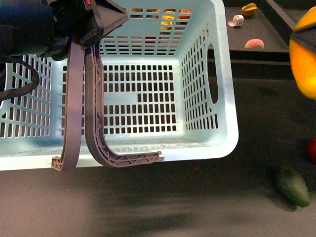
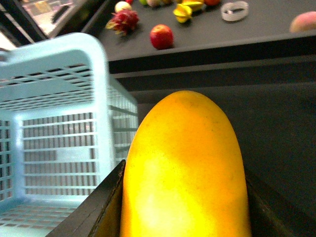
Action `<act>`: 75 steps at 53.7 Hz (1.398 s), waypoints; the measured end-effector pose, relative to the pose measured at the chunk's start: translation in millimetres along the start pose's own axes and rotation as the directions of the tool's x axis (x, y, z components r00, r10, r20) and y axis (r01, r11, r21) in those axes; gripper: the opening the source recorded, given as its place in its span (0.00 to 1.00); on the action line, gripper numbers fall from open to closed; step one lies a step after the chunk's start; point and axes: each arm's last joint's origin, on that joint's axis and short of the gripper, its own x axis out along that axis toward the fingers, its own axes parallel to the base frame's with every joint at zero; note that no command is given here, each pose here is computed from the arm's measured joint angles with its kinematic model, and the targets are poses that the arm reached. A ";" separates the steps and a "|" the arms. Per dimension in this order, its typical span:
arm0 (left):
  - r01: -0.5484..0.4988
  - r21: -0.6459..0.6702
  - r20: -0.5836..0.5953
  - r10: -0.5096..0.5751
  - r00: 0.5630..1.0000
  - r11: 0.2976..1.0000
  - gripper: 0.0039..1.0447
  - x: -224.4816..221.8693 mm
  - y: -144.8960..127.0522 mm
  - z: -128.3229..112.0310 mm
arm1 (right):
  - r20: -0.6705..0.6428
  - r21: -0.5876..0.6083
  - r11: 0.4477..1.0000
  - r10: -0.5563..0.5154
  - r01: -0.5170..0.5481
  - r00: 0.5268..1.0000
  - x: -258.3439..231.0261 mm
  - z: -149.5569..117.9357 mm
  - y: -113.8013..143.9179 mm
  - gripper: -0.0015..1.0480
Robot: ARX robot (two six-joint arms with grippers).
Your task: Pick mango with right arm and hold basket with left
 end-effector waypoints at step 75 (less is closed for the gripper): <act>-0.010 -0.001 -0.002 0.010 1.000 1.000 0.10 0.8 1.6 -1.1 | 0.181 -0.041 0.998 -0.035 0.043 0.983 -23.3 7.1 50.9 0.92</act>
